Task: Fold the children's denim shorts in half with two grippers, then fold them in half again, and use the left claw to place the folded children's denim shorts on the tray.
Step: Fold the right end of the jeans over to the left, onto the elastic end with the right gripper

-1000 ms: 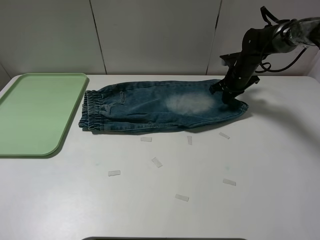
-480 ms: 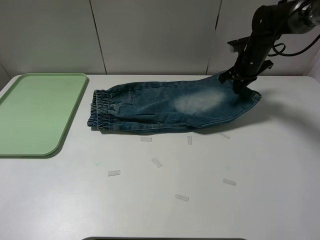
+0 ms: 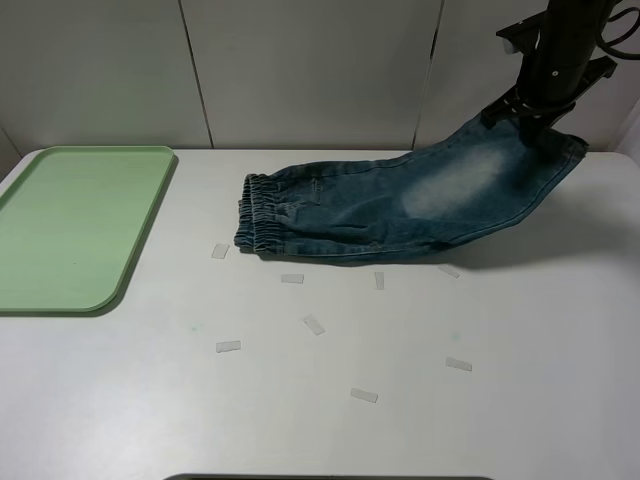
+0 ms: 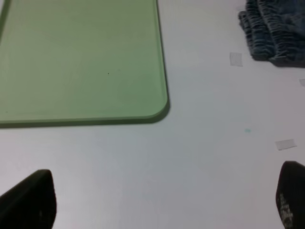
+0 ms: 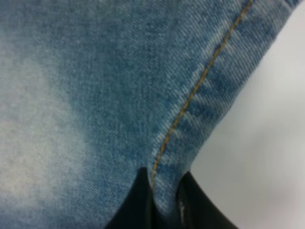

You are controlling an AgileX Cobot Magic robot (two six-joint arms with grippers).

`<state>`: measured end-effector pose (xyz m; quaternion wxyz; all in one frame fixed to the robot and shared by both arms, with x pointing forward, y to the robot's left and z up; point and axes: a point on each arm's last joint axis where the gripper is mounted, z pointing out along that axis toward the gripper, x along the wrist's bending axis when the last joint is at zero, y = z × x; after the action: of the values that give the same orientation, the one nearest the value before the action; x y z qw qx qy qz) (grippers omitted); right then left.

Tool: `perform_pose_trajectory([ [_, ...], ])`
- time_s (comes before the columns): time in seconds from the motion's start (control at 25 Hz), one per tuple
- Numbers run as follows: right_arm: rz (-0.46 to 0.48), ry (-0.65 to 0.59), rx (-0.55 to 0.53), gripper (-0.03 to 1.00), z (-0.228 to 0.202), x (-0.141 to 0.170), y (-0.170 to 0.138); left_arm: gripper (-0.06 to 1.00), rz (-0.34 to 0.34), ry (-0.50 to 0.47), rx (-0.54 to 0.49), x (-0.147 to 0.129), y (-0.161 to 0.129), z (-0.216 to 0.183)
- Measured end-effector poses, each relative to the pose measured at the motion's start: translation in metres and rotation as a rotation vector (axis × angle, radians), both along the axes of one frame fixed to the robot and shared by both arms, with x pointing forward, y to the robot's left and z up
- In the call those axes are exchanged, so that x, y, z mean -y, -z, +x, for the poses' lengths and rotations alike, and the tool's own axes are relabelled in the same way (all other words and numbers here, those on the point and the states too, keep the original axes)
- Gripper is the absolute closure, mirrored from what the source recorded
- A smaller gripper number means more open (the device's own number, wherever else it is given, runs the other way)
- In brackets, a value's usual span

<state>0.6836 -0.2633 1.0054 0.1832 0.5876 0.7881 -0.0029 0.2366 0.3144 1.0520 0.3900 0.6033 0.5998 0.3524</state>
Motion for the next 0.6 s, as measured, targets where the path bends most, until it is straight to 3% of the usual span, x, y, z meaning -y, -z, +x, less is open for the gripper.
perform_pose_trajectory([
  [0.4,-0.141,0.025,-0.056,0.95,-0.011,0.013,-0.013,0.04,0.0,0.0,0.0,0.0,0.0,0.0],
  [0.6,-0.221,0.062,-0.02,0.95,-0.01,0.021,-0.019,0.04,0.0,0.0,0.0,0.0,0.0,0.0],
])
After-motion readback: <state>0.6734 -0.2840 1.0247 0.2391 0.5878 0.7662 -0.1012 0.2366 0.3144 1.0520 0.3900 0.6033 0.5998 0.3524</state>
